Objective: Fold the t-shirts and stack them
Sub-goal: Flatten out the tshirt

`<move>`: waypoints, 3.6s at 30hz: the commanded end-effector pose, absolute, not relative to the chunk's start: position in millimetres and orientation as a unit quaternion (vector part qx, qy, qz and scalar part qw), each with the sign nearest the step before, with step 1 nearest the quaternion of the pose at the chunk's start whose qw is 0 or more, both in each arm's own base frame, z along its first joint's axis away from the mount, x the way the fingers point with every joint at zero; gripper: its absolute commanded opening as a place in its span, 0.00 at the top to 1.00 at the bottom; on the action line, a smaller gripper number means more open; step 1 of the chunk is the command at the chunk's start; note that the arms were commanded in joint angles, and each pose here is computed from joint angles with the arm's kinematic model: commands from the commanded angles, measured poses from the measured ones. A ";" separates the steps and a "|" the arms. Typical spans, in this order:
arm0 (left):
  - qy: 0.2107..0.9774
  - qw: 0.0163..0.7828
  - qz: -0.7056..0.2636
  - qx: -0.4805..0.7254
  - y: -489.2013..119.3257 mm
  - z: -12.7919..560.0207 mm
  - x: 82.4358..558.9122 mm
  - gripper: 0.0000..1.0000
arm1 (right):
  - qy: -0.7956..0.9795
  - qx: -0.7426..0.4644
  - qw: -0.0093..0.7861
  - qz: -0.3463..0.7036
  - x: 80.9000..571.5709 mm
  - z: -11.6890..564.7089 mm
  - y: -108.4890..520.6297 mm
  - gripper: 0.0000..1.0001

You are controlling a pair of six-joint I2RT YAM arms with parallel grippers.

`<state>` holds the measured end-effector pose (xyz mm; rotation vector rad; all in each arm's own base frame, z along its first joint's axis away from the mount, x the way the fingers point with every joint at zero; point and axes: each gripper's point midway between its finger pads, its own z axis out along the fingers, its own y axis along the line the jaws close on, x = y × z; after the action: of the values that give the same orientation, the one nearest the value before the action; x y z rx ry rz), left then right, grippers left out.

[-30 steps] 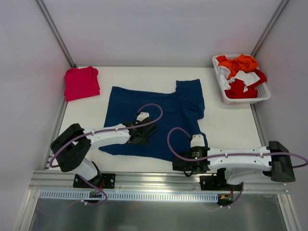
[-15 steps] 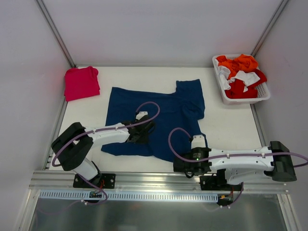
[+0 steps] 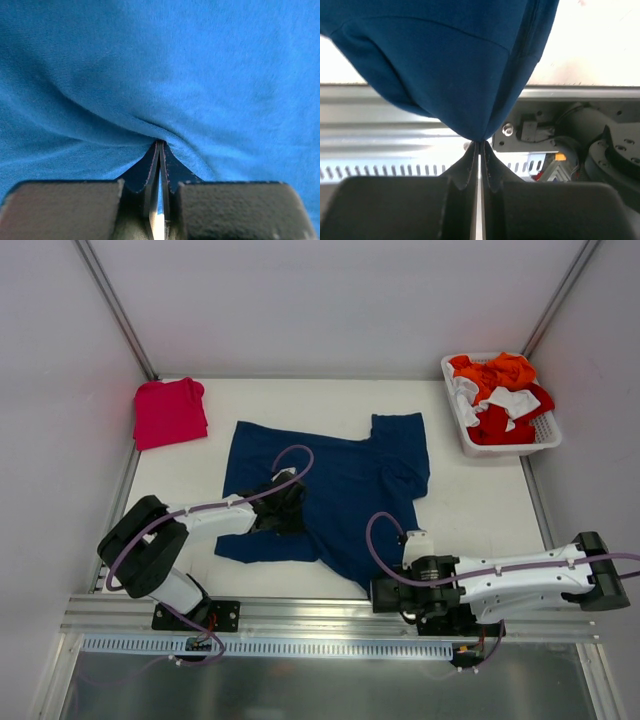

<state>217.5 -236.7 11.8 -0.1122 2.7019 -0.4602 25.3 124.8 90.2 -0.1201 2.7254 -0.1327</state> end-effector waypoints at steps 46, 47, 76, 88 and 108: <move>0.934 0.327 -0.139 0.031 -223.6 121.1 265.2 0.01 | 0.927 -0.042 0.364 -0.087 143.8 174.2 151.9 0.99; 0.932 0.333 -0.143 0.032 -228.4 127.9 272.1 0.01 | 0.929 -0.039 0.362 -0.064 149.8 172.2 156.0 0.99; 0.942 0.285 -0.126 -0.127 -156.0 74.2 450.2 0.08 | 0.983 0.047 0.167 0.064 408.1 50.6 192.0 1.00; 0.945 0.268 -0.152 -0.110 -168.2 63.2 472.1 0.09 | 0.983 0.054 0.174 0.024 414.2 68.1 143.4 0.99; 0.946 0.207 -0.192 -0.160 -156.1 33.1 500.7 0.10 | 0.991 0.064 0.113 0.023 456.6 20.8 150.3 0.99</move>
<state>497.2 -160.0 38.9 -0.4009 2.6053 -0.4981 449.0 156.2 23.3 0.1840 2.8759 0.0578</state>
